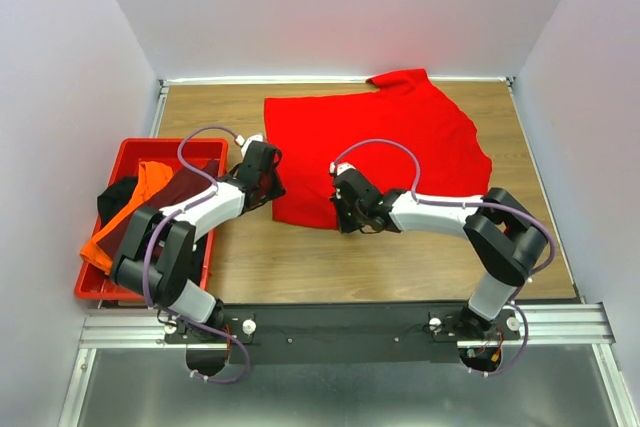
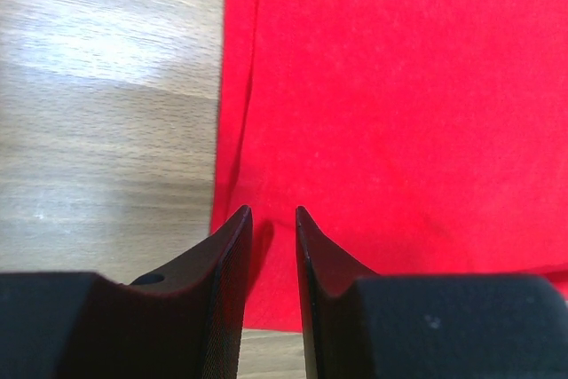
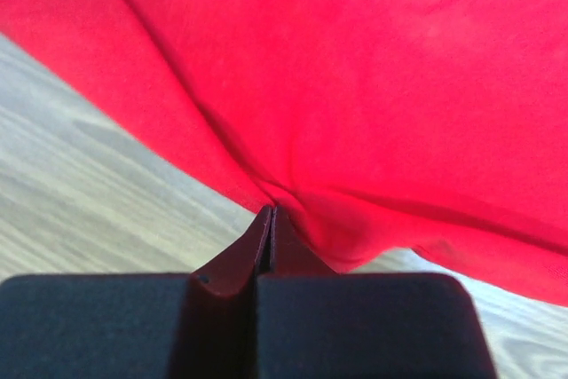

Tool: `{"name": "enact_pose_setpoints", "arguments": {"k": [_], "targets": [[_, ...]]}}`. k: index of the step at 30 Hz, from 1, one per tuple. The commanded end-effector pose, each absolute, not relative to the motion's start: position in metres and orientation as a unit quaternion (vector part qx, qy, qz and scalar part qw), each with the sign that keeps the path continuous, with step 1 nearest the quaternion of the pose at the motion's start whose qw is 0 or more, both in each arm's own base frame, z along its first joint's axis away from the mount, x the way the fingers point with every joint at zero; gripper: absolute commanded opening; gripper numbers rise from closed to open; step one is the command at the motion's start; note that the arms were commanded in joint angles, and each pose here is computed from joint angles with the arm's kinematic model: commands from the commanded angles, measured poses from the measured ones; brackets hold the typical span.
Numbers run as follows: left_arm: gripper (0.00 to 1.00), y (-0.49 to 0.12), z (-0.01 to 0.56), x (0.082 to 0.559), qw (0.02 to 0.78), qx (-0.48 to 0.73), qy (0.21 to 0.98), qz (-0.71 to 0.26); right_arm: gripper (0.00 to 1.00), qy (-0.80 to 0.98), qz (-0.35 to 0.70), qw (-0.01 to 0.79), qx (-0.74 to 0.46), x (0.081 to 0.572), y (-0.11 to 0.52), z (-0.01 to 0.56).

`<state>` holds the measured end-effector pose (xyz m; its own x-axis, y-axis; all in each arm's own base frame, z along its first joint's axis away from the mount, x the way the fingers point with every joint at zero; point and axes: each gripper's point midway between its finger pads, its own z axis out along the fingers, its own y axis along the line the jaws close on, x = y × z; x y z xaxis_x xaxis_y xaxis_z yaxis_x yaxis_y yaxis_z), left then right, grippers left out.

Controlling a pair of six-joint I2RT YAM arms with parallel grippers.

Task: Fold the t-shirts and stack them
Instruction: Flatten the tshirt out

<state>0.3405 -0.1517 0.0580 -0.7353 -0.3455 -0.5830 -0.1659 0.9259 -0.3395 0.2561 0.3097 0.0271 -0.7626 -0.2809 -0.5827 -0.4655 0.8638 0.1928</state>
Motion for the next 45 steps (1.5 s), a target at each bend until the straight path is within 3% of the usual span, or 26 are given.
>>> {"name": "enact_pose_setpoints", "arguments": {"k": [1, 7, 14, 29, 42, 45], "targets": [[0.34, -0.163, 0.061, 0.348, 0.335, -0.108, 0.924, -0.153, 0.07, 0.915, 0.206, 0.278, -0.209, 0.245, 0.325, 0.036], [0.34, -0.169, 0.051, 0.343, 0.318, -0.082, 0.931, -0.156, 0.19, 0.906, 0.235, 0.276, -0.217, 0.24, 0.337, 0.041], [0.33, -0.171, 0.042, 0.333, 0.304, -0.07, 0.938, -0.152, 0.19, 0.898, 0.263, 0.271, -0.227, 0.239, 0.352, 0.043], [0.21, -0.167, 0.034, 0.304, 0.288, -0.056, 0.944, -0.149, 0.2, 0.891, 0.294, 0.257, -0.233, 0.24, 0.372, 0.036], [0.1, -0.168, 0.029, 0.275, 0.272, -0.051, 0.948, -0.158, 0.3, 0.894, 0.277, 0.272, -0.223, 0.242, 0.36, 0.038], [0.08, -0.168, 0.027, 0.267, 0.267, -0.05, 0.949, -0.159, 0.39, 0.892, 0.273, 0.285, -0.22, 0.249, 0.363, 0.043]]}}
